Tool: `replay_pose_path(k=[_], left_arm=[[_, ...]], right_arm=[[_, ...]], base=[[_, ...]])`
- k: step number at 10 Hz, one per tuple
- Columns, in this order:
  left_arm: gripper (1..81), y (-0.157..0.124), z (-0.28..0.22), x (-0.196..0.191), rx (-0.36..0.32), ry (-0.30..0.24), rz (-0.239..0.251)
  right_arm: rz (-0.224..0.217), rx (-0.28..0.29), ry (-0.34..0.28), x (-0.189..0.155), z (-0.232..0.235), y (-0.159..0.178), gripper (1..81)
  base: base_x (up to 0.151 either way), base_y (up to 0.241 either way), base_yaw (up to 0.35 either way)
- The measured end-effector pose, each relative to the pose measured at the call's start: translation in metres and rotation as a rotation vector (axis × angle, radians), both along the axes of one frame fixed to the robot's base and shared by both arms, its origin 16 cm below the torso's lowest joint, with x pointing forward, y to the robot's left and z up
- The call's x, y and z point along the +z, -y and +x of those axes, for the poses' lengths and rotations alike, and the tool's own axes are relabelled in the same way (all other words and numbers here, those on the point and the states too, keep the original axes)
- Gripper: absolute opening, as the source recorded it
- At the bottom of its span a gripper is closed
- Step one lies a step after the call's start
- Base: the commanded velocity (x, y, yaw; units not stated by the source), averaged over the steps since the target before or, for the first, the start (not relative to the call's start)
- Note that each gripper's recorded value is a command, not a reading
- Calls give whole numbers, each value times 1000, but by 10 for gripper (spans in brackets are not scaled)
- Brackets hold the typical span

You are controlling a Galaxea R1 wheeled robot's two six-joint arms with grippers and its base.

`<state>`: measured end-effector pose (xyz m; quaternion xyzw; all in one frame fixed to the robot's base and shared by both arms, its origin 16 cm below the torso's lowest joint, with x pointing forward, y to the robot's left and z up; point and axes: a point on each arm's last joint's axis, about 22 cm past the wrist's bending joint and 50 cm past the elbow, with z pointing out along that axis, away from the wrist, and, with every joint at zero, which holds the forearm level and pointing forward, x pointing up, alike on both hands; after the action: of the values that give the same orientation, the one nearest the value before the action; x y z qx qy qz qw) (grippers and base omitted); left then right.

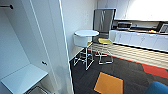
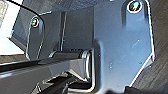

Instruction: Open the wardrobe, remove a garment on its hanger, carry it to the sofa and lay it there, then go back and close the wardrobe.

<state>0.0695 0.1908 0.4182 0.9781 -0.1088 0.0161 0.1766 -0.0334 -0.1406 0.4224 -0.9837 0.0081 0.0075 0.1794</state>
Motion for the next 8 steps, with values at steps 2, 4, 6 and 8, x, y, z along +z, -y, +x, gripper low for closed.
replay_pose_path(k=[2, 4, 6, 8], left_arm=[[811, -2, 0, 0, 0, 0, 3], [811, -2, 1, 0, 0, 2, 3], [811, -2, 3, 0, 0, 3, 3], [811, -2, 3, 0, 0, 3, 3]], right_arm=[[0, 0, -2, 0, -1, 0, 811], [-1, 0, -3, 0, -2, 0, 811], [0, 0, -2, 0, -1, 0, 811], [0, 0, -2, 0, -1, -1, 811]], base=[[0, 0, 257], [0, 0, 258], [0, 0, 259], [0, 0, 260]])
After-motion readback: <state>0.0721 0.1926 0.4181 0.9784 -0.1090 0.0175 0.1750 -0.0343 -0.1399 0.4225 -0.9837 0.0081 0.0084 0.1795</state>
